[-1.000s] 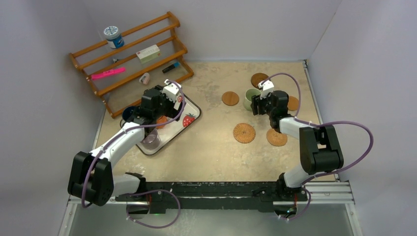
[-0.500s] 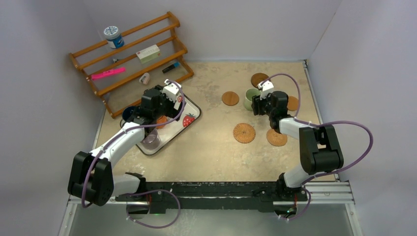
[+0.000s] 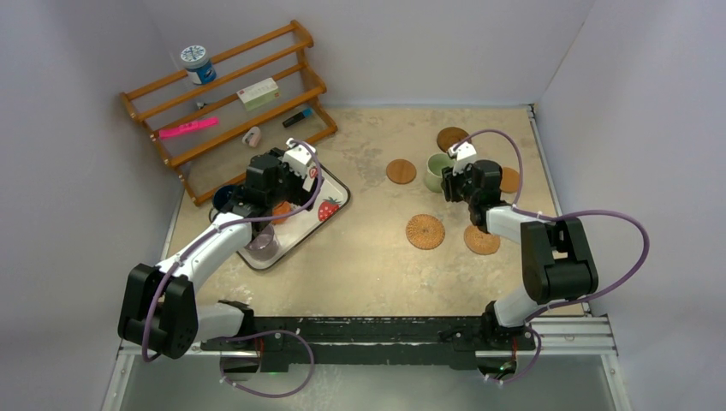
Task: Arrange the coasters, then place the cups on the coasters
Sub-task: Pick up the cup at the center of the board.
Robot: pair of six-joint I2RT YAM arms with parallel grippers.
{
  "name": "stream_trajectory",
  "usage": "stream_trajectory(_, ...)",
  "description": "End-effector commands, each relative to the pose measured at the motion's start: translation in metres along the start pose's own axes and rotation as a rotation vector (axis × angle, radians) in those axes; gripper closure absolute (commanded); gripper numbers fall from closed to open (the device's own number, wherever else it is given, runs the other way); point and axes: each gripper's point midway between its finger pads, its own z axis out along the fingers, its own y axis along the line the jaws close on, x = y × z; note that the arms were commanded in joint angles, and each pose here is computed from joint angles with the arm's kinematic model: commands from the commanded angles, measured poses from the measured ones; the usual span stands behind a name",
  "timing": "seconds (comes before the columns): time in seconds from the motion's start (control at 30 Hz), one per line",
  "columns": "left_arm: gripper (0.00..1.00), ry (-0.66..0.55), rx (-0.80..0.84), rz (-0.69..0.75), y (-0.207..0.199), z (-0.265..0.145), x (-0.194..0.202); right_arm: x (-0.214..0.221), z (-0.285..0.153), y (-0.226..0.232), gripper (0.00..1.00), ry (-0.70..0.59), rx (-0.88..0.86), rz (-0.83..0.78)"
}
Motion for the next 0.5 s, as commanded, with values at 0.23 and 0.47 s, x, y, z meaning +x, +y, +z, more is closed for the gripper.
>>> stream_trajectory(0.23,0.0,-0.035,0.012,0.018,-0.0002,-0.0002,-0.0063,-0.0083,-0.0008,-0.0027,0.79,-0.044,0.015,-0.028)
stream_trajectory(0.47,0.0,-0.034,0.015,0.019,-0.001,-0.0002,-0.006,-0.0102,-0.0034,-0.0022,1.0,-0.056,0.014,-0.037)
